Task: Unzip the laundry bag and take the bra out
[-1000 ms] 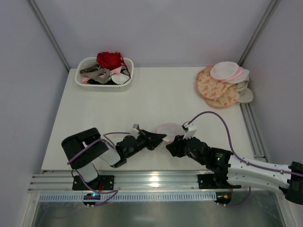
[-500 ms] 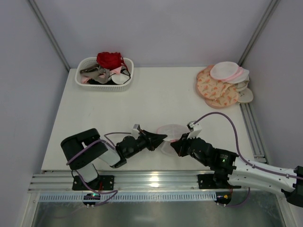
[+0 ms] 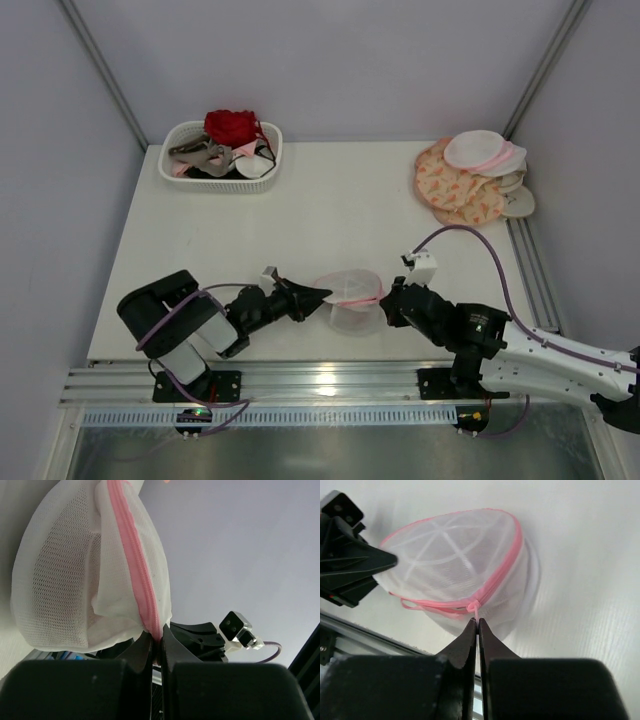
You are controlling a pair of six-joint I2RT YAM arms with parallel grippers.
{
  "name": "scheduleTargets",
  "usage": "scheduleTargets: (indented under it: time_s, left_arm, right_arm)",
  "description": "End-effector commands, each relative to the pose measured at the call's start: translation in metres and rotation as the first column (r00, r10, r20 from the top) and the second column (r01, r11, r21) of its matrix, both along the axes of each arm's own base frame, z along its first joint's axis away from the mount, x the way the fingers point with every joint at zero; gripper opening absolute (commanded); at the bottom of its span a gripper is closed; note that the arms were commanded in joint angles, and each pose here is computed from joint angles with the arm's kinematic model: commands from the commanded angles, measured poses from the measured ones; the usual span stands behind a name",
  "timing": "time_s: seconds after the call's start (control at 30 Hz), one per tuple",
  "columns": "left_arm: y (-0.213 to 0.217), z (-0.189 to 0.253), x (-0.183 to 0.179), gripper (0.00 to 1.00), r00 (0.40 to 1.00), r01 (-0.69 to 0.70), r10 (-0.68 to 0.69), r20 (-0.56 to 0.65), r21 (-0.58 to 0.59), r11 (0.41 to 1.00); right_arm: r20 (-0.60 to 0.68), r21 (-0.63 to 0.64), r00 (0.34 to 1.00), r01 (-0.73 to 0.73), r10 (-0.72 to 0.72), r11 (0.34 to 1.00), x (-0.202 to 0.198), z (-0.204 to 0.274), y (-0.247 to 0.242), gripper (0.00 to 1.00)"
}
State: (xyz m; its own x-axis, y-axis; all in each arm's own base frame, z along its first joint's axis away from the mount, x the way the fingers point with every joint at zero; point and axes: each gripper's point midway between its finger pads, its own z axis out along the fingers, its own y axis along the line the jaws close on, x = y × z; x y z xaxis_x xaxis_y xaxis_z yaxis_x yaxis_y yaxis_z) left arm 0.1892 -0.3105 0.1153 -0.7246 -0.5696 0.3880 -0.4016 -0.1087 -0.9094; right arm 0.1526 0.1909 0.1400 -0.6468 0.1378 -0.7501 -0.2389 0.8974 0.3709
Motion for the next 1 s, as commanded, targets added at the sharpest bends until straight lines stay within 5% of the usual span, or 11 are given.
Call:
scheduleTargets:
  time_s: [0.0,0.3,0.5,0.67,0.77,0.8,0.9,0.97]
  left_arm:
    - [0.011,0.046,-0.004,0.0,0.985,0.077,-0.057,0.162,-0.12,0.99]
    - [0.017,0.059,0.004,0.0,0.964,0.162,-0.135,0.229,-0.105,0.981]
    - [0.003,0.089,0.002,0.0,0.854,0.39,-0.34,0.394,-0.052,0.919]
    - [0.001,0.084,0.024,0.0,0.738,0.445,-0.446,0.506,0.132,0.886]
    - [0.0,0.062,0.069,0.0,0.78,0.369,-0.473,0.41,0.309,0.877]
    - [0.005,0.031,0.067,0.0,0.778,0.391,-0.542,0.319,0.429,0.814]
    - [0.001,0.042,0.09,0.0,0.749,0.365,-0.576,0.328,0.522,0.771]
    - [-0.003,0.041,0.101,0.2,0.755,0.356,-0.572,0.321,0.533,0.768]
  right_arm:
    - [0.013,-0.18,0.99,0.141,-0.141,0.973,0.008,-0.003,-0.042,0.03]
    - [0.036,-0.268,0.971,0.238,-0.237,0.934,0.013,-0.006,-0.064,0.03]
    - [0.048,-0.31,0.95,0.308,-0.309,0.899,0.015,-0.005,-0.075,0.04]
    - [0.053,-0.278,0.951,0.306,-0.304,0.911,0.015,0.001,-0.074,0.04]
    - [0.058,-0.228,0.963,0.271,-0.264,0.935,0.015,0.008,-0.067,0.04]
    - [0.066,-0.203,0.965,0.263,-0.254,0.943,0.017,0.011,-0.063,0.04]
    - [0.081,-0.157,0.972,0.231,-0.221,0.96,0.018,0.015,-0.056,0.04]
    - [0.081,-0.14,0.98,0.191,-0.181,0.972,0.017,0.013,-0.049,0.04]
